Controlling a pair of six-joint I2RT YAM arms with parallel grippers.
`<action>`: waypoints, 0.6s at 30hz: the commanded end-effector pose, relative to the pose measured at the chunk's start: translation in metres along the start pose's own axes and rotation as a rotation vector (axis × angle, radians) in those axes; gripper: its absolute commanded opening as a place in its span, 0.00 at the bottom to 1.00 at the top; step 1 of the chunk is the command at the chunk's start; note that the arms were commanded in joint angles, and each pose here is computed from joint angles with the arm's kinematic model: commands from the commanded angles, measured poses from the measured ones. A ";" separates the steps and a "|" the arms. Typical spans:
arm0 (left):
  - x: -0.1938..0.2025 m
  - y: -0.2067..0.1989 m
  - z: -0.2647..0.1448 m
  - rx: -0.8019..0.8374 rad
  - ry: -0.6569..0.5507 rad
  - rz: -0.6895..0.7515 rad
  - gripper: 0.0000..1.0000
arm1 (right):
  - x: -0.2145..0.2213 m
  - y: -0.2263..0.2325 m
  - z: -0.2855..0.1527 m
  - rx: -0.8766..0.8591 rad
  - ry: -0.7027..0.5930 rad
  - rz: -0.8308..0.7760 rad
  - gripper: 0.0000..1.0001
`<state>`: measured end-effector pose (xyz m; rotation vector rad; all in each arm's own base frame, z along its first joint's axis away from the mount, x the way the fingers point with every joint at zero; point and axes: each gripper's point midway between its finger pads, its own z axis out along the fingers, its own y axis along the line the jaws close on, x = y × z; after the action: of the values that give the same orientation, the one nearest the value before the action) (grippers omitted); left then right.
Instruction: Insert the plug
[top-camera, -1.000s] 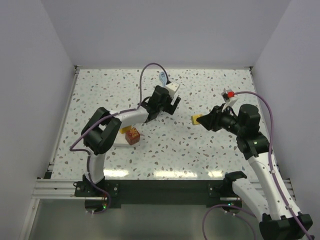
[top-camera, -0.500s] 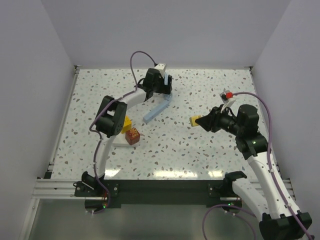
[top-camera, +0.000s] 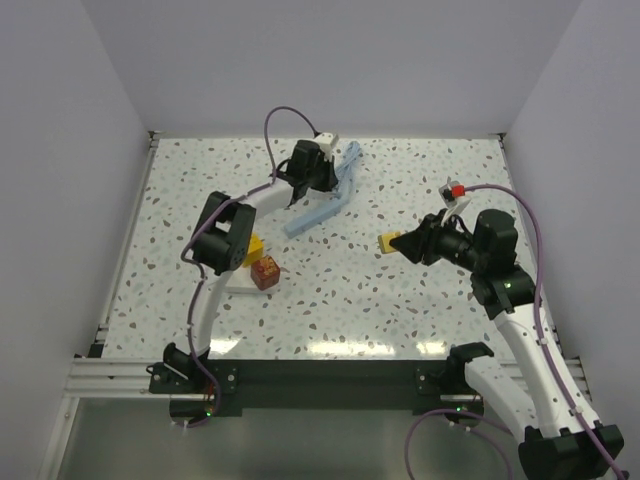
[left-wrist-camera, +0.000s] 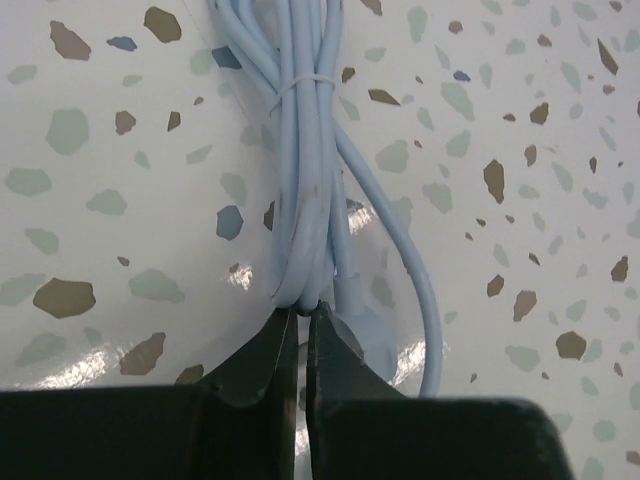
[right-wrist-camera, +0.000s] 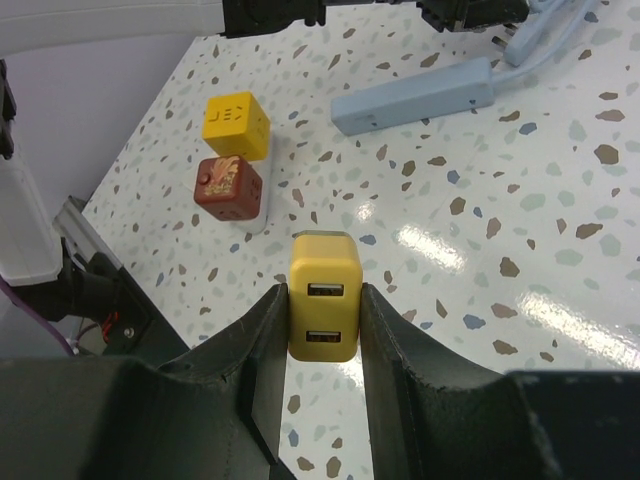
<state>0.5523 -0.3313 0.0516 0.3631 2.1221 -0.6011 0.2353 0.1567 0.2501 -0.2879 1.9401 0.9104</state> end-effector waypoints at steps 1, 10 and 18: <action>-0.011 -0.011 -0.018 0.020 -0.017 0.130 0.00 | -0.008 0.006 0.000 -0.035 -0.032 -0.018 0.00; -0.062 -0.052 -0.063 -0.166 -0.159 0.507 0.00 | -0.007 0.004 0.003 -0.033 -0.026 -0.011 0.00; -0.083 -0.108 -0.100 -0.322 -0.315 0.758 0.00 | -0.006 0.003 0.003 -0.025 -0.026 -0.012 0.00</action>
<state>0.4797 -0.3739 0.1200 0.8418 1.8075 -0.0433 0.2371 0.1571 0.2481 -0.2858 1.9442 0.9116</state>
